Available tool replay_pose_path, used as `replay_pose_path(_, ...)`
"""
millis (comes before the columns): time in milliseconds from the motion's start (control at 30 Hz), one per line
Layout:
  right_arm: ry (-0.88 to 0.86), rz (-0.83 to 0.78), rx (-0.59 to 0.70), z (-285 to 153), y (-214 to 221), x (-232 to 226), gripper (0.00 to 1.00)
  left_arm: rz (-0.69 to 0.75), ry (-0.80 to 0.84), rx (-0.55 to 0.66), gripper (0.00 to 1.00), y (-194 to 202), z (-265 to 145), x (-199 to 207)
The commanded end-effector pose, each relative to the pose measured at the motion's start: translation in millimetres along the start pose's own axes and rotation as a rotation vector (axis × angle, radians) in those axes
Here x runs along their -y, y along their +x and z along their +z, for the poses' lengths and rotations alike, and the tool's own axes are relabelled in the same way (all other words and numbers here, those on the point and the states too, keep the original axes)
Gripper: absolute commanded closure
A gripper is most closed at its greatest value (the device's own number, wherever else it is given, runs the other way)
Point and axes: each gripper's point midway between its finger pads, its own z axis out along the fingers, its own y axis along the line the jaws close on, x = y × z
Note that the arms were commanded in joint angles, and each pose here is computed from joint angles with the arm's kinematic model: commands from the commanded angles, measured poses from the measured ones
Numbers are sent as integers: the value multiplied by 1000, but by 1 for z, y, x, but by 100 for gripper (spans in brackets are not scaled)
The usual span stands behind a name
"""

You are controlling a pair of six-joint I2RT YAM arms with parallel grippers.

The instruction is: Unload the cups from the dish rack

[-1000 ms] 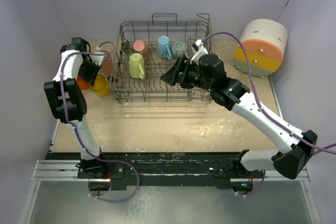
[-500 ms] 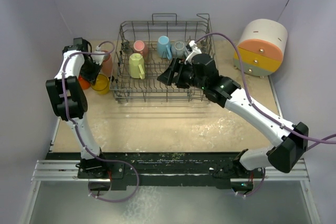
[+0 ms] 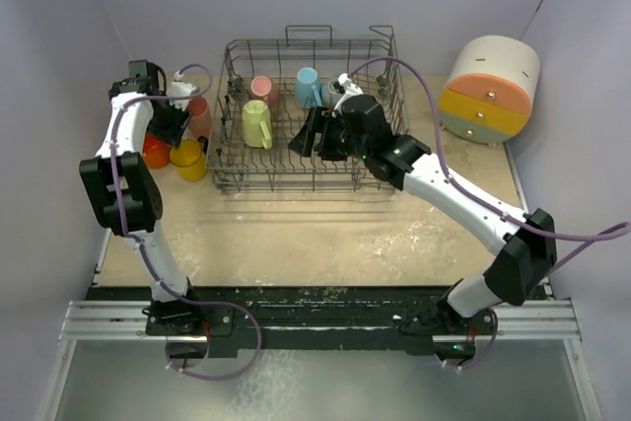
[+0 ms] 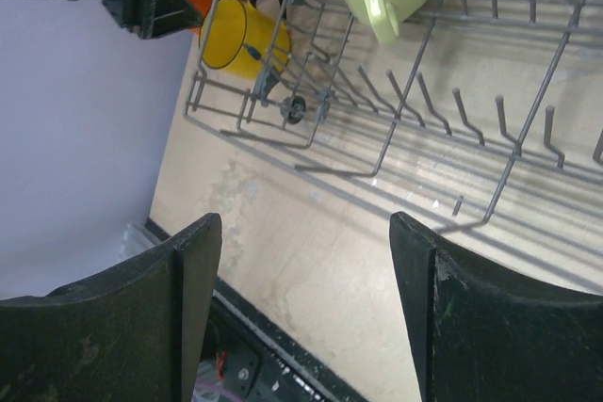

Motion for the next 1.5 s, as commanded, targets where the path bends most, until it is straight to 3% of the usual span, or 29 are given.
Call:
replay_pose_path(0, 0, -113, 99, 14, -39, -12, 26, 26, -56, 217, 44, -47, -68, -7)
replay_pose_path(67, 31, -171, 76, 33, -42, -8, 26, 32, -64, 284, 30, -59, -94, -5)
replay_pose_path(133, 63, -250, 56, 53, -47, -4, 26, 50, -72, 374, 2, -73, -124, -2)
replay_pose_path(167, 88, -282, 30, 71, -43, 3, 26, 58, -82, 419, 0, -79, -139, -1)
replay_pose_path(300, 131, -377, -8, 113, -45, 12, 29, 71, -73, 542, 1, -88, -181, 14)
replay_pose_path(400, 141, -416, -22, 140, -43, 17, 31, 70, -26, 561, 1, -83, -190, 28)
replay_pose_path(967, 159, -478, -41, 218, -15, 30, 40, 72, 34, 512, 1, -46, -164, 56)
replay_pose_path(1367, 141, -459, -37, 243, 1, 29, 56, 63, 2, 480, 1, -39, -153, 50)
replay_pose_path(1467, 153, -456, -18, 243, 0, 28, 66, 64, -2, 485, 1, -39, -155, 51)
